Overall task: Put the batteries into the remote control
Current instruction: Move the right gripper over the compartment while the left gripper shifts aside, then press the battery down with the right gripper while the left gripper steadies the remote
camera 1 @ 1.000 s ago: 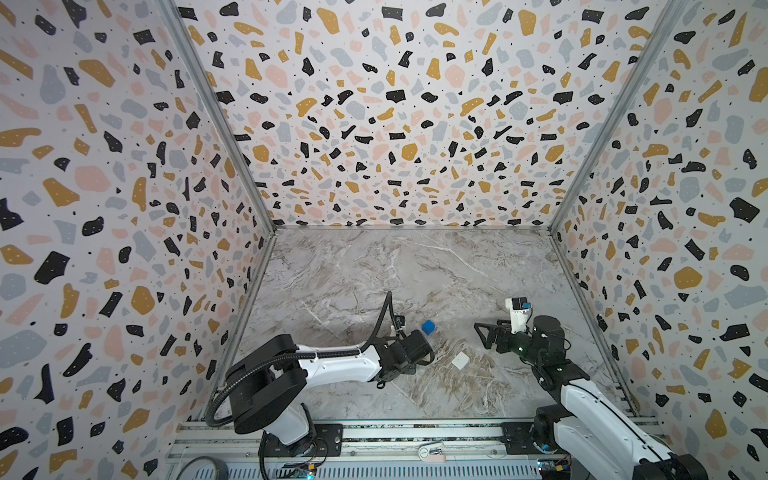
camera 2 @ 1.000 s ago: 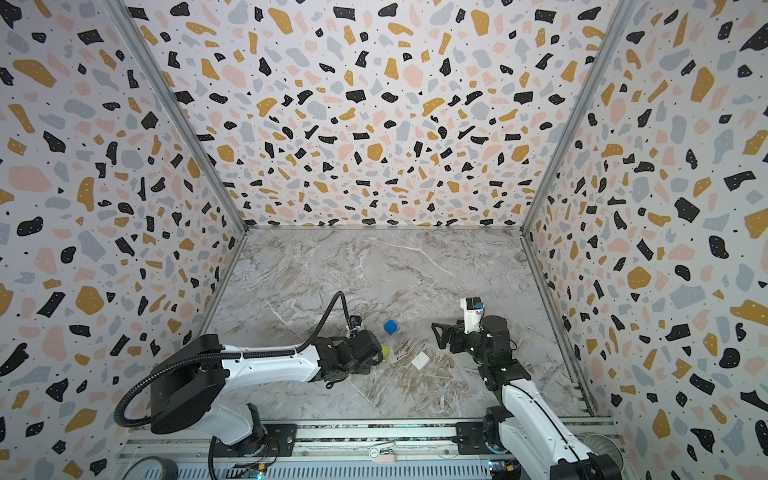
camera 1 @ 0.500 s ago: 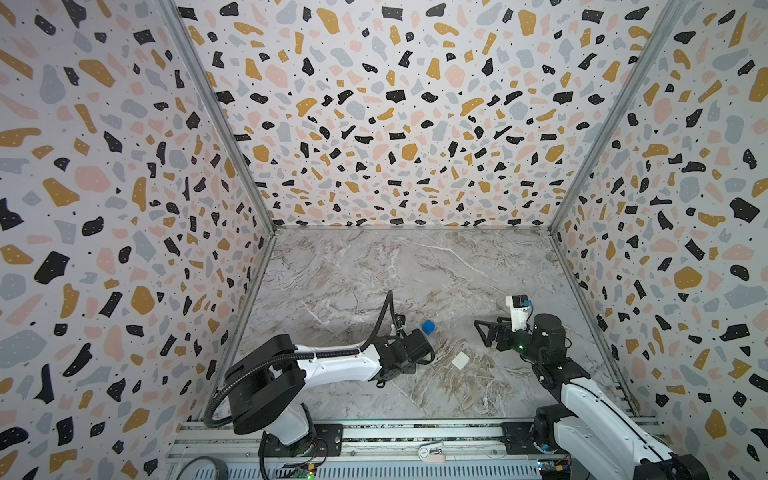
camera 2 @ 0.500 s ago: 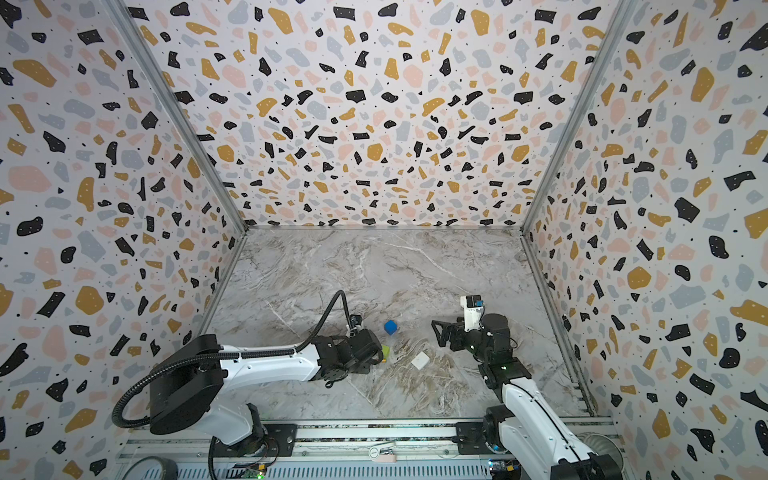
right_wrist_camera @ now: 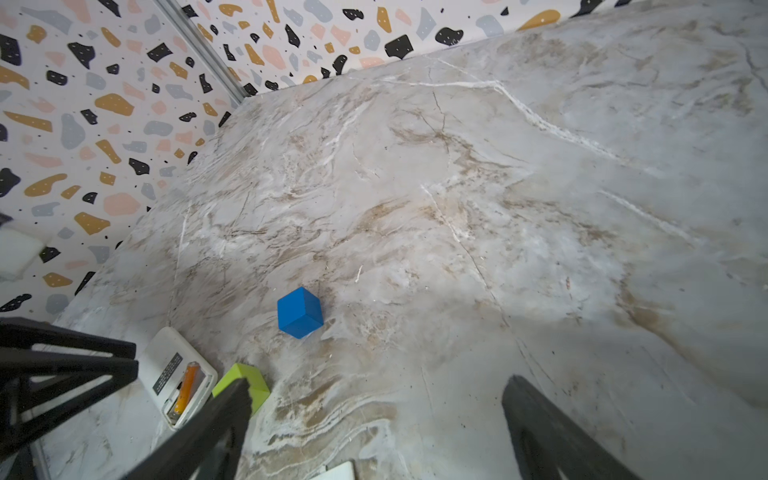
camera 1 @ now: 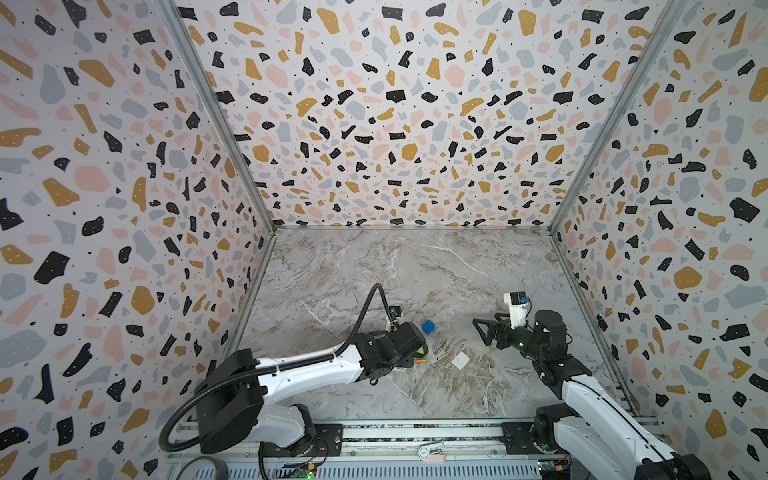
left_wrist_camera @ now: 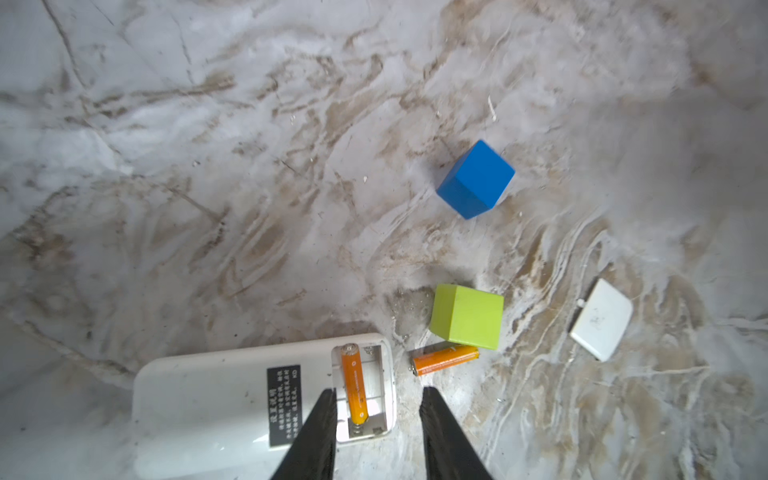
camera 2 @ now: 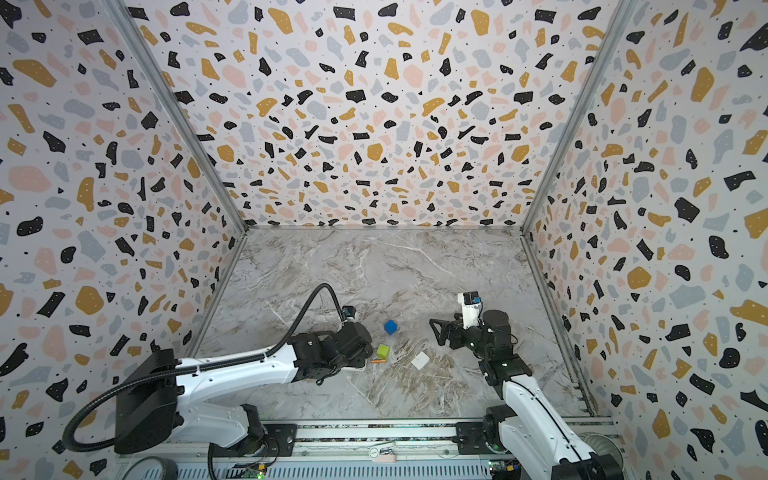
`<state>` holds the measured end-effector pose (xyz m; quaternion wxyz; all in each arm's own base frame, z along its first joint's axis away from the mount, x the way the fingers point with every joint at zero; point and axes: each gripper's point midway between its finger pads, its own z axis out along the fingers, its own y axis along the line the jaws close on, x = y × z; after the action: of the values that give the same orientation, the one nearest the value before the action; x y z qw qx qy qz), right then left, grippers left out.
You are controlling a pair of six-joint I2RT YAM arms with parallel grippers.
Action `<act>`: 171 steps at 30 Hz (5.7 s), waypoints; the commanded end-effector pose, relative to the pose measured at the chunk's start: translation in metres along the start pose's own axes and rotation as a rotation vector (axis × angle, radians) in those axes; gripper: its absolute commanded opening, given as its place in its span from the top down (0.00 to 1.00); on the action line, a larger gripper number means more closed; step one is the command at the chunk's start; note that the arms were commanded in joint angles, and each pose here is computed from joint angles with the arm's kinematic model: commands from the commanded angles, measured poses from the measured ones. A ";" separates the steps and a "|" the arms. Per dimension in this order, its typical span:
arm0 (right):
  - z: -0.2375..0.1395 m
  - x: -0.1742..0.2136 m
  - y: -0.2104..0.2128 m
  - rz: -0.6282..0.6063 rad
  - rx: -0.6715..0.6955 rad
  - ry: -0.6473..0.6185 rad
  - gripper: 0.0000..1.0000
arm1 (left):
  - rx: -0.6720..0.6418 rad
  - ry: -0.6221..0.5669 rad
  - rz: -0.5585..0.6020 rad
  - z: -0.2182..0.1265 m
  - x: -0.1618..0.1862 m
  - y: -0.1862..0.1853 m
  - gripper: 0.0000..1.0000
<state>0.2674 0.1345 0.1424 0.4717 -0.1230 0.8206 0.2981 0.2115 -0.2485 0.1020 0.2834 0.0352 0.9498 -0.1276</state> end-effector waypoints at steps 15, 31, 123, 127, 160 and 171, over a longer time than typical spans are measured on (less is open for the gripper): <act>0.043 -0.015 0.158 -0.604 -0.368 0.071 0.03 | 0.031 -0.018 -0.159 -0.024 -0.002 0.099 0.60; 0.068 0.016 0.200 -0.856 -0.556 0.202 0.02 | 0.099 -0.039 -0.210 -0.009 0.008 0.108 0.52; 0.134 0.128 0.196 -1.168 -0.590 0.565 0.58 | 0.118 -0.006 -0.266 0.021 0.053 0.123 0.06; 0.134 0.132 0.194 -1.169 -0.587 0.583 0.60 | 0.117 -0.005 -0.266 0.022 0.054 0.124 0.10; 0.134 0.166 0.183 -1.176 -0.591 0.733 0.74 | 0.117 0.035 -0.277 0.033 0.074 0.129 0.41; 0.131 0.178 0.181 -1.190 -0.590 0.771 0.77 | 0.120 0.038 -0.285 0.034 0.079 0.131 0.44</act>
<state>0.1948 0.3800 0.0426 0.2335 -0.7465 0.6056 0.1464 0.2029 -0.1428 0.0279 0.2870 -0.0745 0.9230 -0.2451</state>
